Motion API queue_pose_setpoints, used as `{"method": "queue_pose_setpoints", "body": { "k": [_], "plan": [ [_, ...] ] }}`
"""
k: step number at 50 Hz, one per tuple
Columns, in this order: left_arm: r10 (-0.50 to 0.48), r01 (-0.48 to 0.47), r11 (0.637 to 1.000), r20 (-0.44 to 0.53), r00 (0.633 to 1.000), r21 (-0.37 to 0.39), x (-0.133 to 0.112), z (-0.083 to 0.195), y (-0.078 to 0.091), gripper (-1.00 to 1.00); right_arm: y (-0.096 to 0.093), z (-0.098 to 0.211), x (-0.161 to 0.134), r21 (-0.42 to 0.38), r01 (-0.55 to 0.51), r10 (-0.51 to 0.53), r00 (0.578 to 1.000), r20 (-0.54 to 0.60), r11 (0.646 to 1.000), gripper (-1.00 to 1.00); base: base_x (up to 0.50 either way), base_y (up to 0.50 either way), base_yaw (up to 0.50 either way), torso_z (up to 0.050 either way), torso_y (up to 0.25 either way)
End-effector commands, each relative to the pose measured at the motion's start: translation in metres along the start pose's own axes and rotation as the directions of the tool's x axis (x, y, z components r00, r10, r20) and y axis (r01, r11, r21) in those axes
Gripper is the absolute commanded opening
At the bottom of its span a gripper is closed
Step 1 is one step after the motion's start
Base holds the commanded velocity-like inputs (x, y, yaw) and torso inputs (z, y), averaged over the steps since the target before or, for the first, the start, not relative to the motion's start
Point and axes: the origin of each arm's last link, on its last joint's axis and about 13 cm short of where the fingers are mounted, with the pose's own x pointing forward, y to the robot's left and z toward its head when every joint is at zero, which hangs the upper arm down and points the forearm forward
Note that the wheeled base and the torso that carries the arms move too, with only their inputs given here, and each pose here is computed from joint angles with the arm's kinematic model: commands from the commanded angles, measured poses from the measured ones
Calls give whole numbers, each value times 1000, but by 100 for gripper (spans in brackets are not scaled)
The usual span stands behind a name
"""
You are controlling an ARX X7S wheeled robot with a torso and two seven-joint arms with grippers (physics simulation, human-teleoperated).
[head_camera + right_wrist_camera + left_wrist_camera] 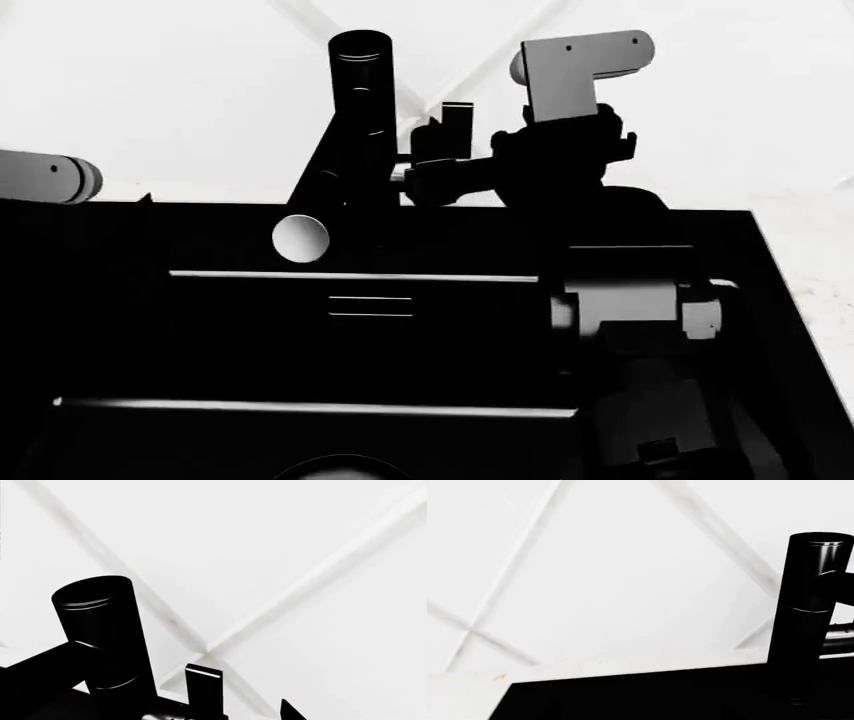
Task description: Pick the pan and sponge and place them into the sink. Then turn on the water.
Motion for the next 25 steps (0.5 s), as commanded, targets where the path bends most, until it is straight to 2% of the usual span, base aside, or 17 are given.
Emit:
{"method": "queue_pose_setpoints", "body": {
  "k": [1, 5, 8, 15, 25],
  "plan": [
    [-3, 3, 1000, 8, 1000, -20, 17, 0, 3, 100, 5, 1, 2, -13, -5, 5, 1000, -6, 1000, 100, 0, 0, 0, 0, 0],
    [28, -26, 999, 45, 999, -37, 22, 1, 7, 100, 5, 5, 3, -9, -1, 1, 1000, 6, 1000, 100, 0, 0, 0, 0, 0],
    [-8, 10, 999, 41, 999, -33, 23, 0, 6, 100, 5, 5, 3, -12, 2, -2, 1000, 9, 1000, 100, 0, 0, 0, 0, 0],
    [-13, 14, 1000, 61, 998, -25, 32, 4, 5, 100, 4, 7, 3, -4, 27, -26, 999, 22, 1000, 100, 0, 0, 0, 0, 0],
    [-6, 8, 1000, 71, 997, -22, 44, 9, 5, 100, 6, 13, 3, -17, 20, -20, 999, 27, 1000, 100, 0, 0, 0, 12, -80]
  ]
}}
